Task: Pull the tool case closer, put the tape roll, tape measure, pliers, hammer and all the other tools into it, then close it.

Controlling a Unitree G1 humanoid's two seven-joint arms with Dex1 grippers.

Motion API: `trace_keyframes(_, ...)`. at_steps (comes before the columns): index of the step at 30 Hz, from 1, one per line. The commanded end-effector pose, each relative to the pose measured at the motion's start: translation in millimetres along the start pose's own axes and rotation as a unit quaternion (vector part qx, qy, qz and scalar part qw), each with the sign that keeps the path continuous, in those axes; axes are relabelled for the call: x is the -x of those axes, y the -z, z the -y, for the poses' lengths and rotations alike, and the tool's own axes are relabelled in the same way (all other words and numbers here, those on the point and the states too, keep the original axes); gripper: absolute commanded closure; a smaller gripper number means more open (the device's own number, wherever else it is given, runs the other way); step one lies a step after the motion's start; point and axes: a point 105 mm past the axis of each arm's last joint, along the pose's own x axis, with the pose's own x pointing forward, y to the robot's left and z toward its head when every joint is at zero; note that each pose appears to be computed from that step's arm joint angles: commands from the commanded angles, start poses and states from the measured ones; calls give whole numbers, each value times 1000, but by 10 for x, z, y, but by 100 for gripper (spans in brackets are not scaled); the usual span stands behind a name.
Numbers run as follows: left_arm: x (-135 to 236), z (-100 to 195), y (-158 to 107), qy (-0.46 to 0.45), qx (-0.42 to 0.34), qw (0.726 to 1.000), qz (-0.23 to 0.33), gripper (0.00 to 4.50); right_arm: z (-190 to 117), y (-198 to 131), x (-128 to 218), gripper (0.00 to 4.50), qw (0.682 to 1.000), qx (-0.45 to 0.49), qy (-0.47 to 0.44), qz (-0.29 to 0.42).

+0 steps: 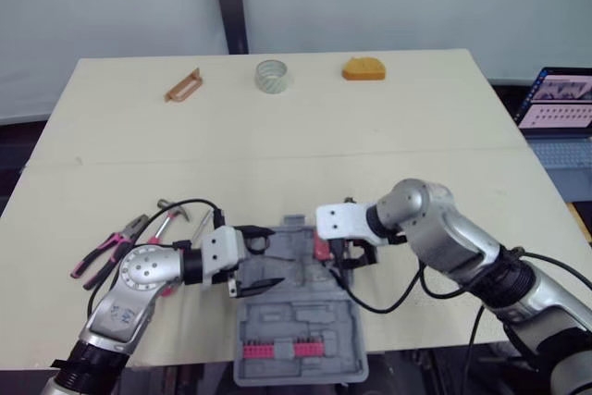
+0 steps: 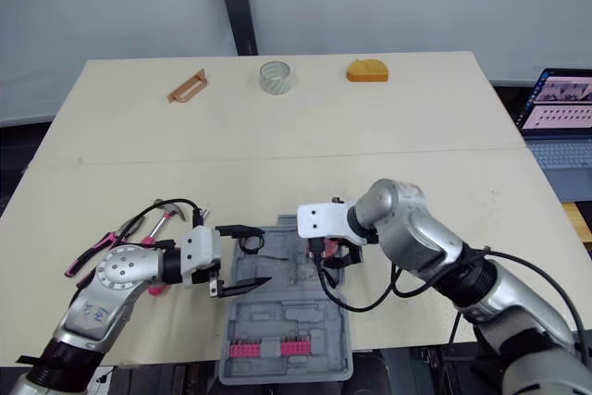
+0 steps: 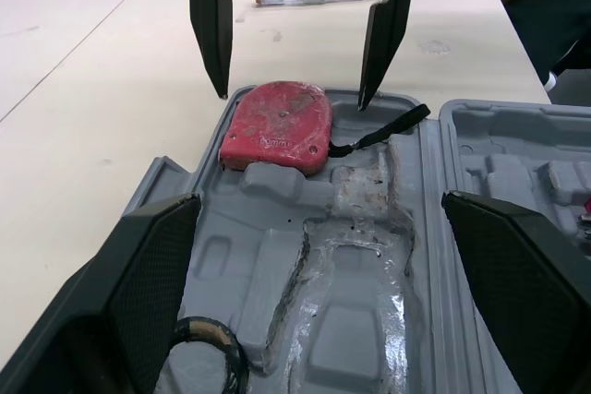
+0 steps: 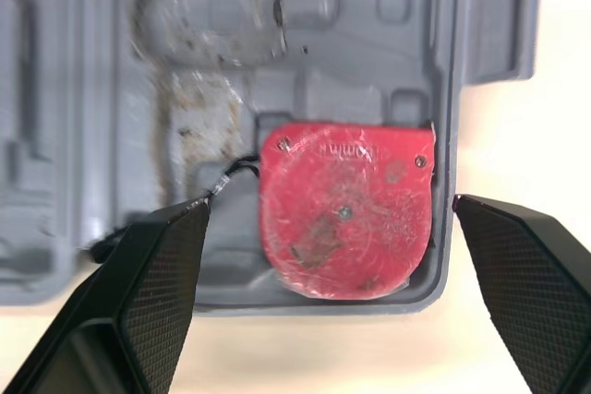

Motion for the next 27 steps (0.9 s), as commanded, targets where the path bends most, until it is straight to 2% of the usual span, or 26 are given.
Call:
trace_keyframes(1,21,8,-124,1,-11,1000,19,0,21,-152,159,4,997,-3,16,79)
trace_keyframes(2,27,0,-127,0,-11,1000,19,0,33,-151,189,4,994,-2,25,102)
trace_keyframes(5,47,-19,-131,-2,-9,1000,19,0,130,-57,247,81,984,-39,69,158)
trace_keyframes(7,52,-27,-134,-2,-9,1000,19,0,57,38,242,179,980,-52,57,184)
trace_keyframes(8,52,-31,-136,-1,-9,1000,20,0,42,66,236,213,976,-65,55,199)
trace_keyframes(14,19,-40,-160,5,-12,1000,23,0,-10,191,131,213,955,-96,68,272)
trace_keyframes(23,30,-57,-171,7,-14,1000,21,0,80,302,-95,213,944,-121,94,293)
trace_keyframes(25,40,-60,-170,6,-14,1000,20,0,86,299,-104,267,943,-122,95,296)
trace_keyframes(27,48,-66,-168,5,-14,1000,18,0,98,281,-101,267,941,-122,98,301)
